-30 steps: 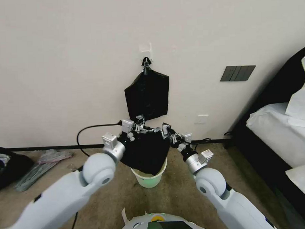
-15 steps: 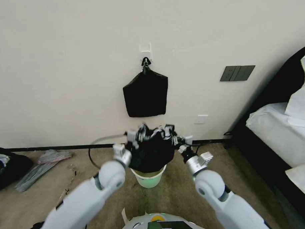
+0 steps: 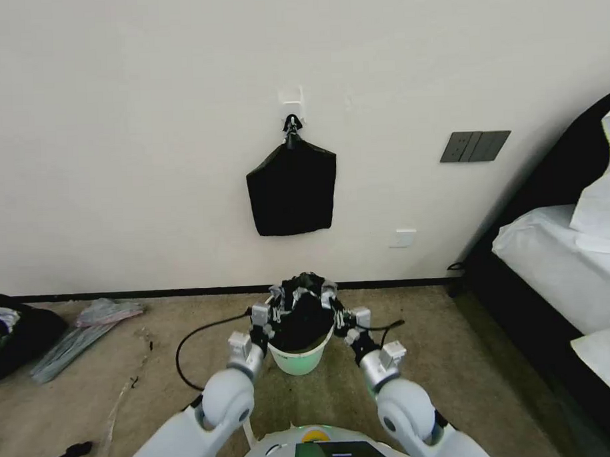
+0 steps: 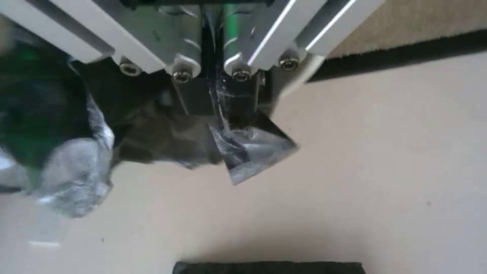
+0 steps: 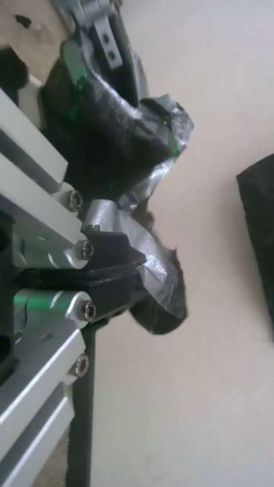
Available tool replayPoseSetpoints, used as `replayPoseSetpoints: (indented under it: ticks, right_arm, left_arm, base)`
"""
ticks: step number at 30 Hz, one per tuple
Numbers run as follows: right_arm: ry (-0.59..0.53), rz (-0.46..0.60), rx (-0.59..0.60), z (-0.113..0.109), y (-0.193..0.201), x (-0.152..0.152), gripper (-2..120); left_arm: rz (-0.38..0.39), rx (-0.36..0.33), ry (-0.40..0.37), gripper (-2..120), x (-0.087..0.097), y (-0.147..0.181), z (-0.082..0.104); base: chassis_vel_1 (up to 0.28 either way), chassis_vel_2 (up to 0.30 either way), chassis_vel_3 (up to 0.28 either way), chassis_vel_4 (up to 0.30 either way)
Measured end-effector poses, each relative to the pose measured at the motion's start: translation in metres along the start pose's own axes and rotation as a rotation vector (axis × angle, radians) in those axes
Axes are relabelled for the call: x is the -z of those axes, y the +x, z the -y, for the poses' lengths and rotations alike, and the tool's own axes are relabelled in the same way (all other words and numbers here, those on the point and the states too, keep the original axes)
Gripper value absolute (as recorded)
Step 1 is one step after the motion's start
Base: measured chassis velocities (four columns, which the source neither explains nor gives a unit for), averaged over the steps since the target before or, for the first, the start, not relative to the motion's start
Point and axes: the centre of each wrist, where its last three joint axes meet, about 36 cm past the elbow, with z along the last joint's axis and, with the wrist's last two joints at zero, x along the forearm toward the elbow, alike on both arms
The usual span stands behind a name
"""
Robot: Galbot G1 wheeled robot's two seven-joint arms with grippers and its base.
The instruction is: Place a trash bag onto the trash bin.
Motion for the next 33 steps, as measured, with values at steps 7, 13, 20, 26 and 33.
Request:
replayPoseSetpoints:
  ticks: [7, 13, 20, 26, 33]
  right_arm:
    - [0.052, -0.072, -0.054, 0.007, 0.007, -0.001, 0]
    - [0.071, -0.276, -0.071, -0.001, 0.016, 0.024, 0]
    - [0.061, -0.418, -0.078, -0.001, 0.013, 0.051, 0]
    - [0.028, -0.533, -0.096, -0.001, 0.007, 0.06, 0]
    - [0.019, -0.601, -0.114, 0.0, -0.002, 0.055, 0]
  left_arm:
    - [-0.074, 0.034, 0.026, 0, -0.007, 0.034, 0.002]
    - [-0.165, 0.044, 0.043, 0, -0.009, 0.055, 0.01]
    - [-0.268, 0.071, 0.025, 0, 0.018, 0.071, 0.01]
    - [-0.334, 0.097, -0.001, 0, 0.023, 0.072, 0.004]
    - [-0.411, 0.118, 0.017, 0, 0.013, 0.063, 0.002]
  base:
    - [0.0, 0.0, 0.0, 0.0]
    - [0.0, 0.0, 0.0, 0.0]
    - [0.0, 0.0, 0.0, 0.0]
    - [0.0, 0.0, 0.0, 0.0]
    - [0.0, 0.0, 0.0, 0.0]
